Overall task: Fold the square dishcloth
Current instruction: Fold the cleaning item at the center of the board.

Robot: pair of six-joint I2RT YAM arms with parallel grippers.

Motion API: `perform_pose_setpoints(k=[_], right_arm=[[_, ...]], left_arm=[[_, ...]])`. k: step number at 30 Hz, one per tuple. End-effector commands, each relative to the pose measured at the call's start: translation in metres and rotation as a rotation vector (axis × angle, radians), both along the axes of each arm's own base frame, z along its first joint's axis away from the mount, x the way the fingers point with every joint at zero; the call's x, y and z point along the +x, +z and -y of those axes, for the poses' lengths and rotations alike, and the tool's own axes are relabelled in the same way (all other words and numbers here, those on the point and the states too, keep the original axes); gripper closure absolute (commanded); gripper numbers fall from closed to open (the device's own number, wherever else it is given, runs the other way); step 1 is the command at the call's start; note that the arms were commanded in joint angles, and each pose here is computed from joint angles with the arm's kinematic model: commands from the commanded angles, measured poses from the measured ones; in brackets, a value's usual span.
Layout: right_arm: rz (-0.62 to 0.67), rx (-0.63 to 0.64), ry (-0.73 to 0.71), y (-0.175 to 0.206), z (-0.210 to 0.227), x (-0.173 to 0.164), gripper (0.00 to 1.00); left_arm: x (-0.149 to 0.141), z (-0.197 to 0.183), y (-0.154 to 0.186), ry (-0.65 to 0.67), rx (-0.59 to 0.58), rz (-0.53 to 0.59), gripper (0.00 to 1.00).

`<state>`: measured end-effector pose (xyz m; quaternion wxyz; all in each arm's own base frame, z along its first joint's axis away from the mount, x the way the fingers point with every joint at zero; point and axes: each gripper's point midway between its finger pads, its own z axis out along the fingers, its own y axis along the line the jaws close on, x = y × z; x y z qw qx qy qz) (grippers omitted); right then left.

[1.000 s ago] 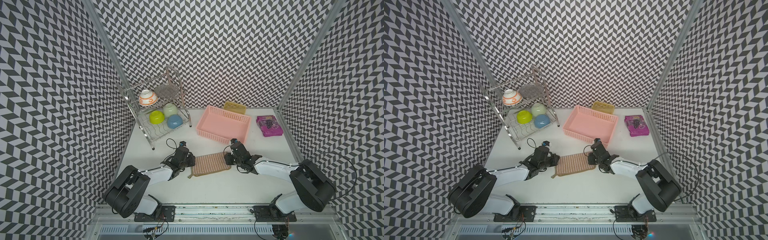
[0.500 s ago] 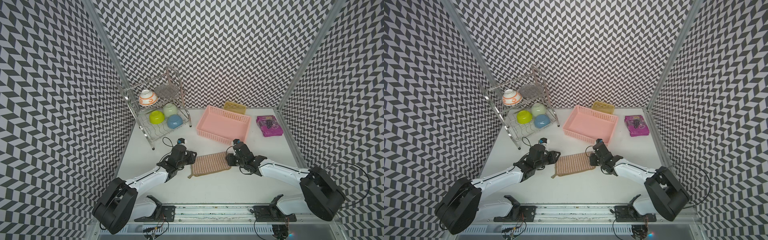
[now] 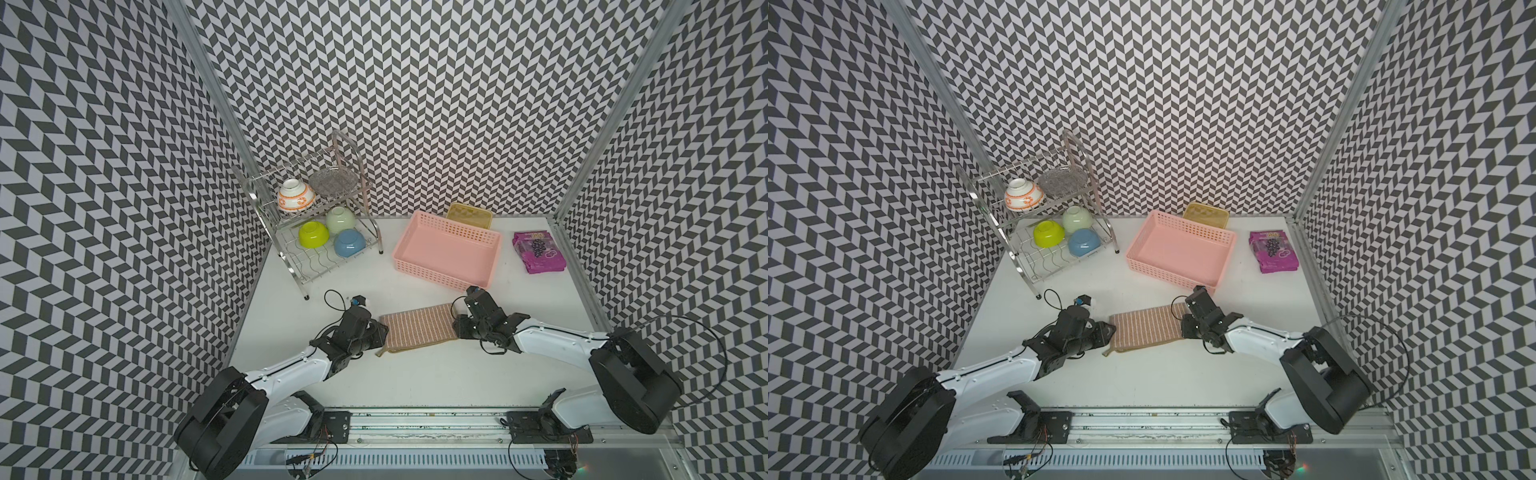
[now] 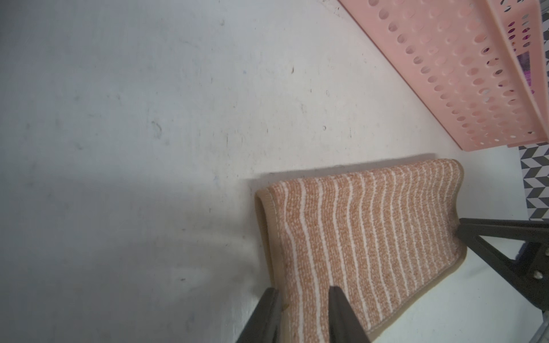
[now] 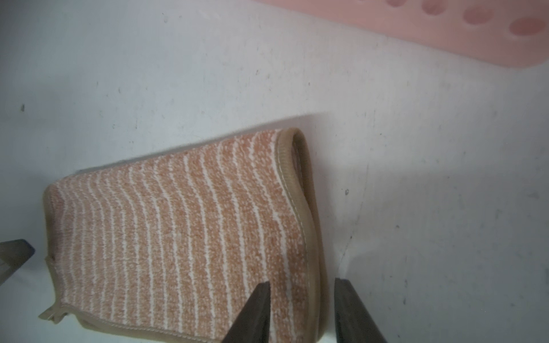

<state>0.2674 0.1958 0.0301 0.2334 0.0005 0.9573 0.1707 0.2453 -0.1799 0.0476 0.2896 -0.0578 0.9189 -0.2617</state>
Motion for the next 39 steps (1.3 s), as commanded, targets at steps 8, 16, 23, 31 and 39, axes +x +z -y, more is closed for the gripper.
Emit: perform_pose_setpoints(k=[8,16,23,31,39], right_arm=[[-0.028,-0.009,-0.011,-0.011,0.006,-0.007,0.67],[-0.051,-0.007,0.002,-0.019,0.006,-0.014,0.73],[-0.065,0.01,0.013,-0.022,0.003,-0.02,0.79],[-0.058,0.024,0.028,-0.02,-0.001,-0.02,1.0],[0.052,-0.029,-0.002,0.012,0.008,-0.001,1.0]], left_arm=[[-0.014,-0.01,-0.02,0.024,0.059,-0.064,0.69],[-0.019,-0.015,-0.025,0.044,0.08,-0.08,0.69],[-0.018,-0.016,-0.027,0.05,0.088,-0.085,0.69],[-0.019,-0.015,-0.032,0.054,0.084,-0.097,0.68],[-0.015,0.002,-0.023,0.014,0.0,-0.081,0.69]])
